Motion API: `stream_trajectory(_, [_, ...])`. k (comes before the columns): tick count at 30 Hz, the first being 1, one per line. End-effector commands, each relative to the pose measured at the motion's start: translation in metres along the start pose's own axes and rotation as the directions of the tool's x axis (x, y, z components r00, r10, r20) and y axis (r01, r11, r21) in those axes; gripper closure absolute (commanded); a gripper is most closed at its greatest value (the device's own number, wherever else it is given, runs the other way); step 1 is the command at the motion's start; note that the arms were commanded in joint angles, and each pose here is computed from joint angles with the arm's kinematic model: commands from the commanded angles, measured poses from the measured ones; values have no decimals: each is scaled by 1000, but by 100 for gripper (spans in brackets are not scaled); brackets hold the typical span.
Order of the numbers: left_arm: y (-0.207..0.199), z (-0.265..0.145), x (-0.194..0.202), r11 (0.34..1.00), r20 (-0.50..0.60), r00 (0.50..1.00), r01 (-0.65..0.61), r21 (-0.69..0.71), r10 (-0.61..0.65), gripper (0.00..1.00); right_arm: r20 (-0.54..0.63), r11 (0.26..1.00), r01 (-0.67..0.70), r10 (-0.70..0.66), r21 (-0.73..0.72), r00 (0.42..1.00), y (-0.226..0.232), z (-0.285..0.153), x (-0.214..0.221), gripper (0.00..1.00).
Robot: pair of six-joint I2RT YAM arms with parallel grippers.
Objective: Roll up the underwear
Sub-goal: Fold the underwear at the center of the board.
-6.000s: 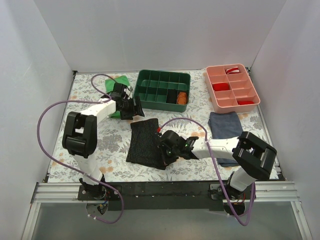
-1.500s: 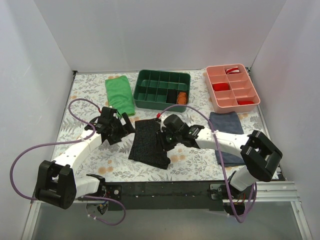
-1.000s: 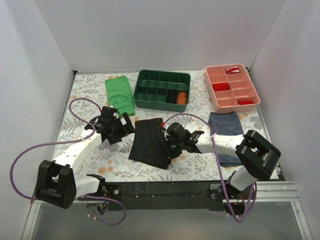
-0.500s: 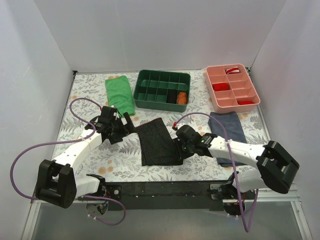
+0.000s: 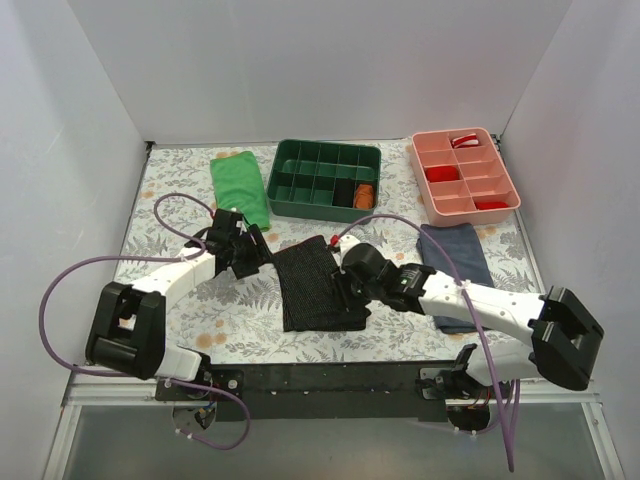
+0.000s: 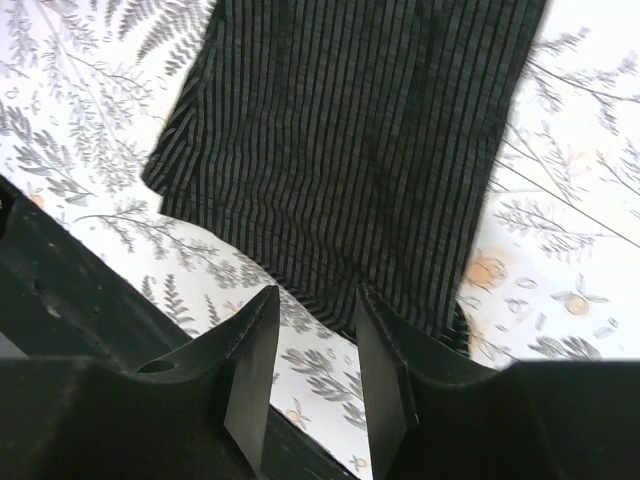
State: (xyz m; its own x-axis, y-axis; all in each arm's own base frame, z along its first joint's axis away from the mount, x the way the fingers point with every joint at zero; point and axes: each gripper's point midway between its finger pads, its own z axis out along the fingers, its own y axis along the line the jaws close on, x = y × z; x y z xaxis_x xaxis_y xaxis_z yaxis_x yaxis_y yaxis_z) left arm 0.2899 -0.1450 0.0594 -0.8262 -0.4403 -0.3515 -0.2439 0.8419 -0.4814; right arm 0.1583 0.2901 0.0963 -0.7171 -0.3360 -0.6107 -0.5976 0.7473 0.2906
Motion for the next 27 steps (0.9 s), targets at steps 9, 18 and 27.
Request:
stream_trajectory(9, [-16, 28, -32, 998, 109, 994, -23, 63, 16, 50, 7, 996, 10, -9, -92, 1000, 60, 22, -17, 57])
stream_trajectory(18, [-22, 51, -31, 995, 79, 997, -6, 105, -3, 56, -32, 993, 54, -58, -109, 998, 87, 34, -11, 57])
stream_trajectory(27, [-26, 60, -35, 993, 74, 997, -13, 113, 5, 65, -53, 994, 62, -67, -91, 996, 90, 40, -8, 56])
